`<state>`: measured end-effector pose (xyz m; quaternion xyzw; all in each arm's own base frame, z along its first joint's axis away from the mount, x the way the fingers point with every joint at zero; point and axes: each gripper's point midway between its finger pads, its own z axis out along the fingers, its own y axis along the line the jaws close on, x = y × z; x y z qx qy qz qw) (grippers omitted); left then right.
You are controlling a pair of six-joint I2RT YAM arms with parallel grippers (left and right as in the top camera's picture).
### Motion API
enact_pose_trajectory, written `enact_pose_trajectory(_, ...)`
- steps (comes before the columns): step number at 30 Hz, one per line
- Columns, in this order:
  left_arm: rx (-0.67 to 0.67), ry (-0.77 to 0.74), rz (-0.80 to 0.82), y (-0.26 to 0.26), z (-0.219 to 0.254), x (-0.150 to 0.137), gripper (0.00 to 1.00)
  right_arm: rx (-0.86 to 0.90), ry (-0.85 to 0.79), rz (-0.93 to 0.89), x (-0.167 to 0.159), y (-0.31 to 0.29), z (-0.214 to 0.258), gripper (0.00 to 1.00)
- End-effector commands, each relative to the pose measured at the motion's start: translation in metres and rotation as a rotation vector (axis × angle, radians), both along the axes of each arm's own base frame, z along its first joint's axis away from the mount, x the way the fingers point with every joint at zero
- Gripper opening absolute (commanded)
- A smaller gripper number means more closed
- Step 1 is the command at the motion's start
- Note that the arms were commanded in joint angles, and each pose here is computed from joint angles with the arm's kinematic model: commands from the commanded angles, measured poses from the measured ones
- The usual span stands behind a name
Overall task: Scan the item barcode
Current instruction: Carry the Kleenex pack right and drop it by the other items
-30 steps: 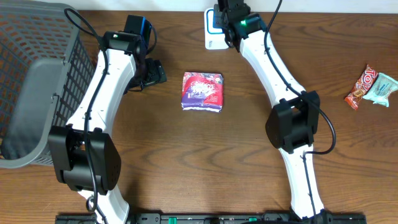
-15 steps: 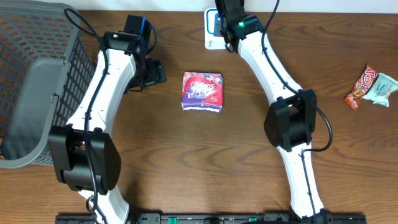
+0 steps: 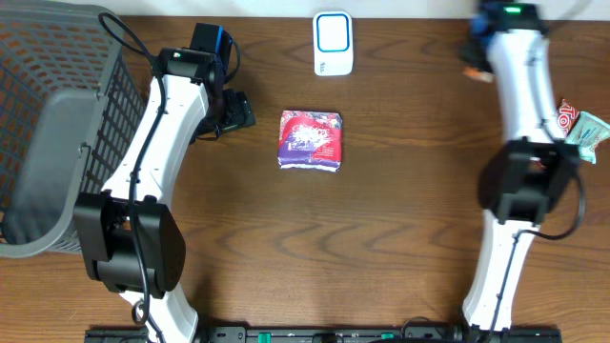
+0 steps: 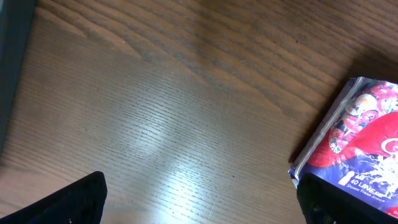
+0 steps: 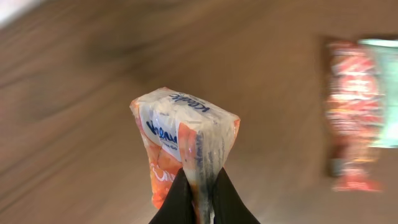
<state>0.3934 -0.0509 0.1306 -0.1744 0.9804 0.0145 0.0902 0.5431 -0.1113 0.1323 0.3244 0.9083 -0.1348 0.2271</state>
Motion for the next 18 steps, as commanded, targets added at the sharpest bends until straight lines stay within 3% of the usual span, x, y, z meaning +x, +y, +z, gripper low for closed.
enact_pose_trajectory(1,0.013,-0.008,0.001,0.004,0.004,-0.001,0.98,-0.042,0.013,-0.059,-0.017,-0.047,0.013,0.01)
enact_pose_trajectory(4,0.013,-0.008,0.001,0.004,0.004,-0.001,0.98,-0.047,0.057,-0.103,-0.036,-0.085,0.006,0.06)
enact_pose_trajectory(6,0.013,-0.008,0.001,0.004,0.004,-0.001,0.98,-0.039,0.084,-0.147,-0.049,-0.106,0.000,0.31)
enact_pose_trajectory(9,0.013,-0.008,0.001,0.004,0.004,-0.001,0.98,0.019,0.109,-0.181,-0.064,-0.123,-0.016,0.84)
enact_pose_trajectory(10,0.013,-0.008,0.001,0.004,0.004,-0.001,0.98,0.051,0.113,-0.182,-0.067,-0.123,-0.023,0.94)
enact_pose_trajectory(12,0.013,-0.008,0.001,0.004,0.004,-0.001,0.98,0.121,0.115,-0.177,-0.069,-0.120,-0.036,0.99)
enact_pose_trajectory(18,0.013,-0.008,0.001,0.004,0.004,-0.001,0.98,0.341,0.073,-0.004,-0.052,-0.079,-0.056,0.97)
